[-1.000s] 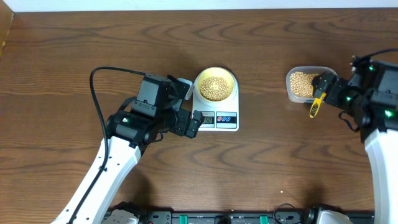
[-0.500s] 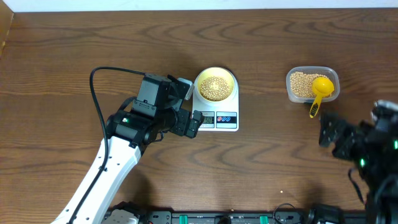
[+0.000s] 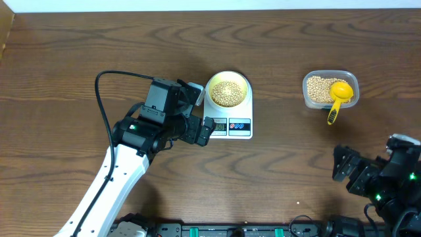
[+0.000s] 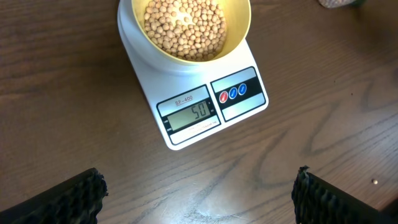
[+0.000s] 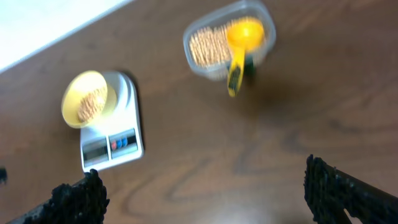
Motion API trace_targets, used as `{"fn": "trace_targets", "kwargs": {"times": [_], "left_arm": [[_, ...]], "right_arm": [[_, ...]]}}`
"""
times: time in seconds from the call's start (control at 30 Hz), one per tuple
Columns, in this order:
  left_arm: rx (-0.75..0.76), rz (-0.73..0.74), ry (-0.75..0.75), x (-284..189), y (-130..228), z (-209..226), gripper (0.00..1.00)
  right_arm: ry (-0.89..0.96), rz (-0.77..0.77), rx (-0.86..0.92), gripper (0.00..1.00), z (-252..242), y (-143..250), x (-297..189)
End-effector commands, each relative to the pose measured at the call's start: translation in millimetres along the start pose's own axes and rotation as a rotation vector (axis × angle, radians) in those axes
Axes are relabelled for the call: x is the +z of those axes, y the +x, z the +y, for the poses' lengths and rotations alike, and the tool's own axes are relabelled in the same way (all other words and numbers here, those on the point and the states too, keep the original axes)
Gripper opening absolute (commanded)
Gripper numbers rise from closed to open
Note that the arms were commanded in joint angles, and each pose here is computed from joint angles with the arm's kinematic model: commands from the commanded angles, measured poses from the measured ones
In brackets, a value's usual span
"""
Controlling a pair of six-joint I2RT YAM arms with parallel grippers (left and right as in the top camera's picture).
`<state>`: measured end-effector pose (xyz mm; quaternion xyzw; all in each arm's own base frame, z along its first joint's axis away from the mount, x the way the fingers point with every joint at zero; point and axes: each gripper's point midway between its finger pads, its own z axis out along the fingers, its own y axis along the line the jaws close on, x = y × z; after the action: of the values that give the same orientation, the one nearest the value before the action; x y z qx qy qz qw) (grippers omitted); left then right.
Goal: Scoop item into bowl and weigh 50g on scale
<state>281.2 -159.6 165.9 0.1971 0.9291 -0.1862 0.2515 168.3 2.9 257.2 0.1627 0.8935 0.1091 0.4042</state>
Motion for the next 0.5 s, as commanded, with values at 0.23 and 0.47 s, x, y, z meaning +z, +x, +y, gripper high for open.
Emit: {"fn": "trace_targets", "kwargs": {"times": [0.23,0.47], "left_arm": [[0.011,-0.003,-0.010,0,-1,2,0.98],[0.011,-0.003,-0.010,0,-1,2,0.98]], "right_arm": [[0.030,0.096,0.027,0.99,-6,24,-2],[0.028,0.099,0.048,0.99,-6,25,-2]]}}
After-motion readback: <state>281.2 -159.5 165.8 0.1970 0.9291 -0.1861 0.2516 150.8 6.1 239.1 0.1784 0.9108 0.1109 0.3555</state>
